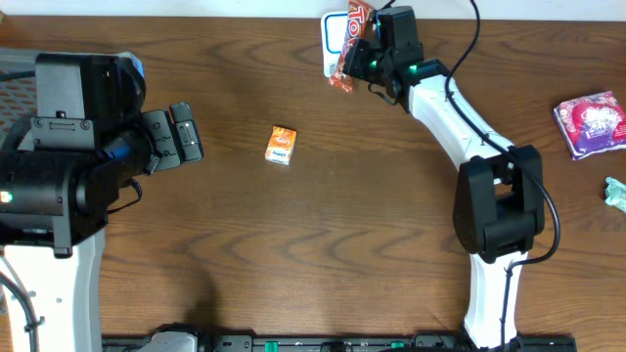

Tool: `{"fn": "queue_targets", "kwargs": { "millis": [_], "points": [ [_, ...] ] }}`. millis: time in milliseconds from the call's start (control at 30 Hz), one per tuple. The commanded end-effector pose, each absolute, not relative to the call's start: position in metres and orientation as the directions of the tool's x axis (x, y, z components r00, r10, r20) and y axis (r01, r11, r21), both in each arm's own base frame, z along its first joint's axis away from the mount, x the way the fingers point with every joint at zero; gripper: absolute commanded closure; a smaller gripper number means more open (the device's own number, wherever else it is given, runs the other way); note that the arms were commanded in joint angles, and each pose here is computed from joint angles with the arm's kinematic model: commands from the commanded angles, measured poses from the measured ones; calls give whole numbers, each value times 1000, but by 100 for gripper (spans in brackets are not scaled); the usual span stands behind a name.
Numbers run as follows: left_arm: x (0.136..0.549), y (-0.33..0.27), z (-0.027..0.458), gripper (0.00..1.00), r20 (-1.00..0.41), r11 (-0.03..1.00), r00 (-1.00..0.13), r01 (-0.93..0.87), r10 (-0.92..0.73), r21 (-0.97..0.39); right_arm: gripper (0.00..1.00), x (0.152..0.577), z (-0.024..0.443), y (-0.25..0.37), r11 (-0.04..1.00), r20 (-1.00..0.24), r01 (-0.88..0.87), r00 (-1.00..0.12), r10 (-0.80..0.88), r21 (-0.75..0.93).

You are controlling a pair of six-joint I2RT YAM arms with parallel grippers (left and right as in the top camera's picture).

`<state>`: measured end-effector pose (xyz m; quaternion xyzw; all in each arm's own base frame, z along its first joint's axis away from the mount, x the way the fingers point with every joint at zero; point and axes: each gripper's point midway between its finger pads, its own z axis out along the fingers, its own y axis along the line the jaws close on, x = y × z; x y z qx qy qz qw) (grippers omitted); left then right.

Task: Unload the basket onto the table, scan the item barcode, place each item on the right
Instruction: 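Lift the red bar and hold it in front of the scanner, then carry the red bar to the right edge and drop it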

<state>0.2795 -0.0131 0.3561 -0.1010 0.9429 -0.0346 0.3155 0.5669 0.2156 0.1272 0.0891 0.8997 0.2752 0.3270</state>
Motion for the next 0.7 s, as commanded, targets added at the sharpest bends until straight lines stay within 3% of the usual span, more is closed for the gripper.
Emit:
{"fn": "queue_targets", "kwargs": {
  "millis": [0,200,367,500,667],
  "points": [
    [279,-11,357,2,-592,978,-779,-168,-206,-120,99,577,156,180,818,-557,2,-732,393,576],
    [279,-11,357,2,-592,978,-779,-168,-206,-120,99,572,176,88,816,-526,143,-700,484,560],
    [279,-11,357,2,-592,978,-779,-168,-206,-120,99,545,161,-16,800,-453,363,-679,579,478],
    [279,-11,357,2,-592,978,-779,-168,-206,-120,99,493,132,-117,705,-344,618,-615,710,348],
    [279,-11,357,2,-592,978,-779,-168,-206,-120,99,431,117,-206,557,-284,802,-494,822,218]
  ]
}}
